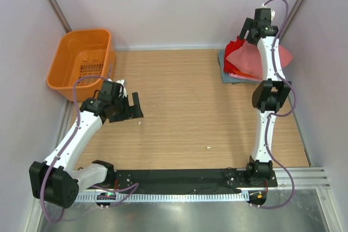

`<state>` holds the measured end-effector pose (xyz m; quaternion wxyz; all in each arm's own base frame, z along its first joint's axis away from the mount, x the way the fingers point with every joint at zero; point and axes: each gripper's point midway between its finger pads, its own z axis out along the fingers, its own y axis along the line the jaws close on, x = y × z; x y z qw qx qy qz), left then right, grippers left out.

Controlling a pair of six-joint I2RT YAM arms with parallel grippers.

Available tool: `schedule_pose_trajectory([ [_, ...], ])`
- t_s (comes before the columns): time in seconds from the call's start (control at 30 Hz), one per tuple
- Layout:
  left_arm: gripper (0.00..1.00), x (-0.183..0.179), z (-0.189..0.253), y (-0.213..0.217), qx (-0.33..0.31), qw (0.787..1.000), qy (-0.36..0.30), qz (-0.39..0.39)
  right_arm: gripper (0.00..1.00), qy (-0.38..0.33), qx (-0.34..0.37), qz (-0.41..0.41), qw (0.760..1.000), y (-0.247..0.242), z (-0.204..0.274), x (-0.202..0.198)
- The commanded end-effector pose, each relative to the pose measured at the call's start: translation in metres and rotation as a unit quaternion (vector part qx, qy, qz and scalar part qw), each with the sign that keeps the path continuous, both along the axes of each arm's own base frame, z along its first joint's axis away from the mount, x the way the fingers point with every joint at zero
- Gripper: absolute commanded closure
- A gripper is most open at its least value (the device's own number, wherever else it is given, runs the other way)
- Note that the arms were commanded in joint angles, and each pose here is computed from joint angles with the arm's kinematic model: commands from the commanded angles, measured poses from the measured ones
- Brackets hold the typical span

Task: Fold and stack the t-shirts
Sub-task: Neatly place the folded tshirt to the corner

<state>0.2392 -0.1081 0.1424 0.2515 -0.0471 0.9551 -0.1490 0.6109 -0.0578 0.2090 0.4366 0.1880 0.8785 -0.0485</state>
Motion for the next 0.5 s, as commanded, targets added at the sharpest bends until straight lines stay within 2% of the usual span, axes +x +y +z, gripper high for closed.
schedule_pose_trajectory([
  [0.0,0.0,0.002,0.006,-0.006,-0.013,1.0,-0.014,-0.012,0.03,-0.012,-0.05,-0.009,0.999,-0.003,0.002,0.01],
  [0.07,0.0,0.002,0.005,-0.006,-0.013,1.0,-0.013,-0.012,0.12,-0.01,-0.056,-0.008,0.998,-0.002,-0.002,0.012],
  [0.3,0.0,0.002,0.004,-0.006,-0.013,1.0,-0.01,-0.013,0.2,0.001,-0.085,-0.013,0.996,-0.006,-0.016,0.017],
  [0.4,0.0,0.001,0.003,-0.007,-0.015,1.0,-0.008,-0.015,0.35,-0.004,-0.094,-0.014,0.995,-0.007,-0.014,0.02],
  [0.47,0.0,0.002,0.003,-0.007,-0.014,1.0,-0.008,-0.014,0.56,-0.01,-0.097,-0.015,0.995,-0.008,-0.01,0.021],
])
